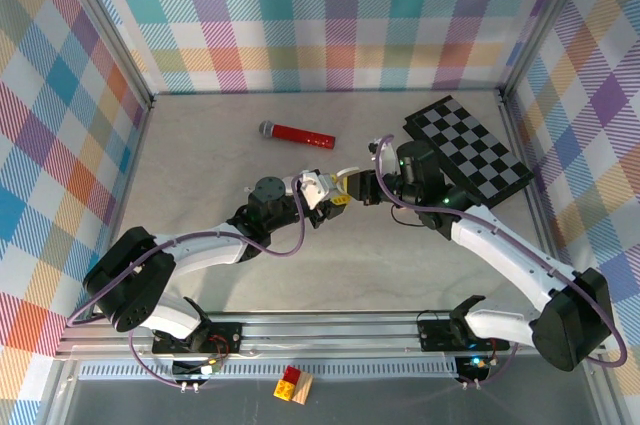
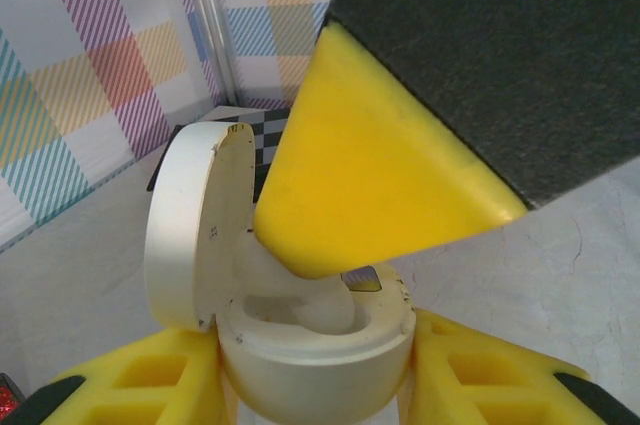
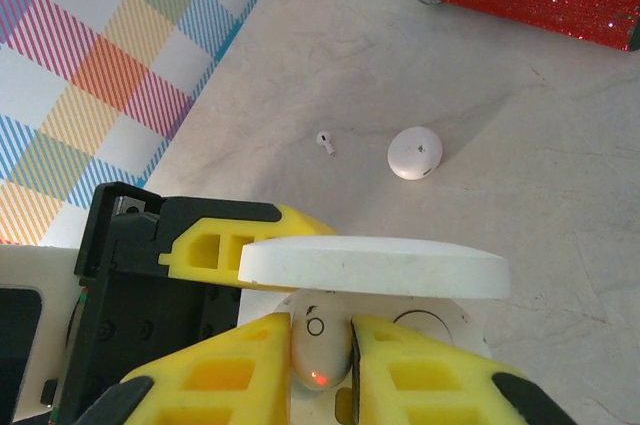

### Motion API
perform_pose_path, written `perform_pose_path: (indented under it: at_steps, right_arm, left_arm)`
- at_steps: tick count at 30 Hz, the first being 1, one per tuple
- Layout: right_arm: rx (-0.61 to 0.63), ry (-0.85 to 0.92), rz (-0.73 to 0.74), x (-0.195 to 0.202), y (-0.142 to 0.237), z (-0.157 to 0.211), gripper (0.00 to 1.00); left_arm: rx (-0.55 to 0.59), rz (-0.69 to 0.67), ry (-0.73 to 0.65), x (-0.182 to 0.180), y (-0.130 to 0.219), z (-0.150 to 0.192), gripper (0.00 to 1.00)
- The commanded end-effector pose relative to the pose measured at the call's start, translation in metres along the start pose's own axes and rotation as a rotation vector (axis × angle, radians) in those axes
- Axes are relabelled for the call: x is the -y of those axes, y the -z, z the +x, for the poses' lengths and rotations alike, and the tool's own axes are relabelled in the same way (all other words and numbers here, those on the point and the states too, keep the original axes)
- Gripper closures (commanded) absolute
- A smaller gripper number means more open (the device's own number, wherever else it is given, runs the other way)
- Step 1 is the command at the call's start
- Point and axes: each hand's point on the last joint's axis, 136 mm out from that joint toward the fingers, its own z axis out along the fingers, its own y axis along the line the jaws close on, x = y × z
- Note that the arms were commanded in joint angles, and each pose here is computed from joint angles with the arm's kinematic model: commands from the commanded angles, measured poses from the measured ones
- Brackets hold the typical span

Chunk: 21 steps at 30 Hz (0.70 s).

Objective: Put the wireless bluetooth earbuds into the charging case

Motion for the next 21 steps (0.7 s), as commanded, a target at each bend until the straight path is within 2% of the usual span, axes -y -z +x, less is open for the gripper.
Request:
perform_pose_path:
  at_steps: [1,14,21]
  right_arm:
    - [0.01,-0.005,-0.021,-0.001,-0.002,-0.003,0.8]
    - [-0.006,-0.019,-0.034,-0.003,-0.002,0.0,0.77]
    - [0.036,-0.004,-0.017,-0.003,0.013,-0.008,0.62]
  left_arm:
    - [0.08,-0.009,-0.028,-0.003,-0.001,-0.032,0.61]
    - [0.059,-0.035,-0.014,-0.009,-0.006,-0.029,0.61]
    - [0.068,-0.037,-0.017,-0.008,-0.003,-0.03,0.61]
